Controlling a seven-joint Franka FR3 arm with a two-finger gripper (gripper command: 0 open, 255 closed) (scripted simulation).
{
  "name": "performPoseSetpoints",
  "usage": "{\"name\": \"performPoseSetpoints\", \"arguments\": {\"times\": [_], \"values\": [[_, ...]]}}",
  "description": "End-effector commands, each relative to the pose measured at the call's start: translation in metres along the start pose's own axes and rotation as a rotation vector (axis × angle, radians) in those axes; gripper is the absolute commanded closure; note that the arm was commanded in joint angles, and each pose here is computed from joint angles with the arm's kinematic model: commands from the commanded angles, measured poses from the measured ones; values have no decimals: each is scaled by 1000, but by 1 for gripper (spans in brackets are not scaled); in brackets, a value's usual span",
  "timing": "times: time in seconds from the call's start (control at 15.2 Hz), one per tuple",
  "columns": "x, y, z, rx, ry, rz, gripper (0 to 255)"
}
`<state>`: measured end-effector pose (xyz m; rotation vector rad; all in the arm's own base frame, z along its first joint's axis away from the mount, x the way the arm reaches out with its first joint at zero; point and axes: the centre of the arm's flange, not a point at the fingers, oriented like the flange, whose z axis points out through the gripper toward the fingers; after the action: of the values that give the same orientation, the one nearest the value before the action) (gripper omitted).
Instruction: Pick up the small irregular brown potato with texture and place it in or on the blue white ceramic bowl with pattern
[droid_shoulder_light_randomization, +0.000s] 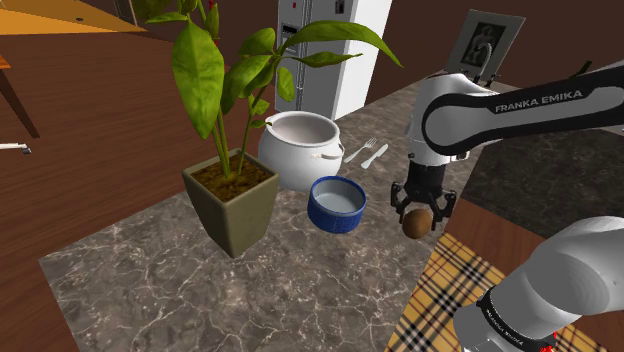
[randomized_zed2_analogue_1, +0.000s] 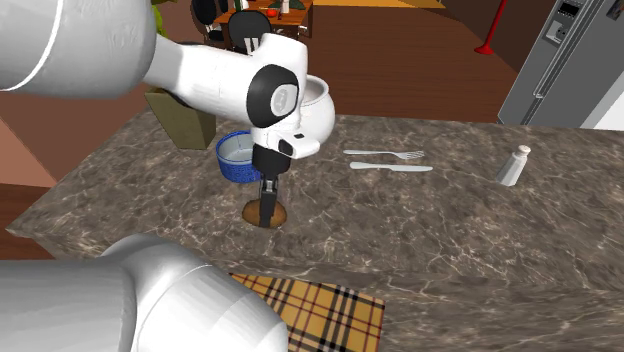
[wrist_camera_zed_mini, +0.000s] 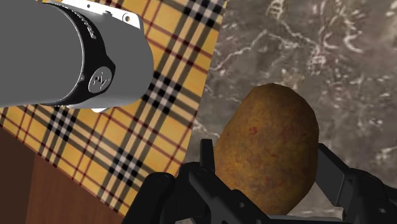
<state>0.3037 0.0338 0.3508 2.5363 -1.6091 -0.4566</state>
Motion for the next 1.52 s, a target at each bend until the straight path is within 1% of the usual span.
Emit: {"name": "performPoseSetpoints", "arguments": {"times": [0.0, 1.45], "values": [[-2, 3, -10, 0, 0, 0, 255], [-25, 32, -121, 0, 0, 0, 255]]}}
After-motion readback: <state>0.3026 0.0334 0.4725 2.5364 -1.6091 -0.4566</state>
